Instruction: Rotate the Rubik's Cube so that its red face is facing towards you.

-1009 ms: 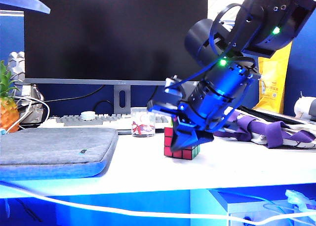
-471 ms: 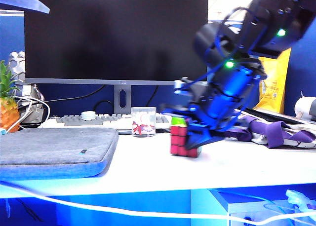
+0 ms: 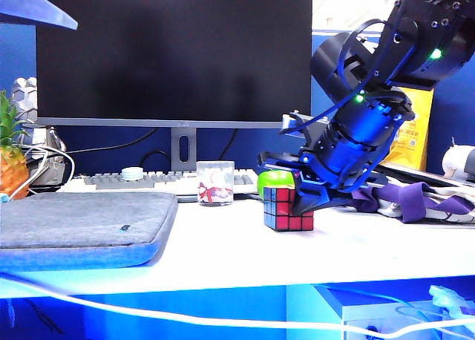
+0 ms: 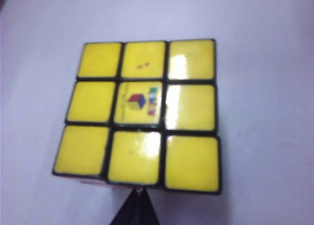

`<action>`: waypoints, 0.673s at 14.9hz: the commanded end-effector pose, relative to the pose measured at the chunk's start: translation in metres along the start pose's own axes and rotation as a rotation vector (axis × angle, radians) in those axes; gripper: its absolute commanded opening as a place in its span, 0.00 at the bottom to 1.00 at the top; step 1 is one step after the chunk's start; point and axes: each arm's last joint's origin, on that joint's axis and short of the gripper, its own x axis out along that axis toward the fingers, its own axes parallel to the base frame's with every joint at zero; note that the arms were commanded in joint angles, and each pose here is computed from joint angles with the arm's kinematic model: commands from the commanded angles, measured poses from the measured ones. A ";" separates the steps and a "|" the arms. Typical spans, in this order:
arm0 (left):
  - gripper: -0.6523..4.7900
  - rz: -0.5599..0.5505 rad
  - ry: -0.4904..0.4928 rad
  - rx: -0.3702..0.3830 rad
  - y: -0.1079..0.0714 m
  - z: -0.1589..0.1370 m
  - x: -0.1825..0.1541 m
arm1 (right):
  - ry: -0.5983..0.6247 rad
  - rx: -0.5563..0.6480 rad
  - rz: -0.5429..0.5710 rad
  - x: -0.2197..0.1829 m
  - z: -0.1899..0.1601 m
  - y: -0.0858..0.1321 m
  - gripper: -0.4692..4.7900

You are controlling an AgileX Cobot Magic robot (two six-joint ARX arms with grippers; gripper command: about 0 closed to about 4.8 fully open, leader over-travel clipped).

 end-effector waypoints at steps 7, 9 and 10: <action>1.00 -0.027 -0.026 -0.009 -0.001 0.003 -0.001 | -0.051 -0.047 0.029 -0.034 0.021 0.006 0.08; 1.00 -0.061 -0.101 -0.001 -0.009 0.012 -0.015 | -0.171 -0.055 0.045 -0.089 0.047 0.012 0.08; 1.00 -0.059 -0.140 0.023 -0.013 0.016 -0.025 | -0.230 -0.068 0.037 -0.117 0.055 0.013 0.08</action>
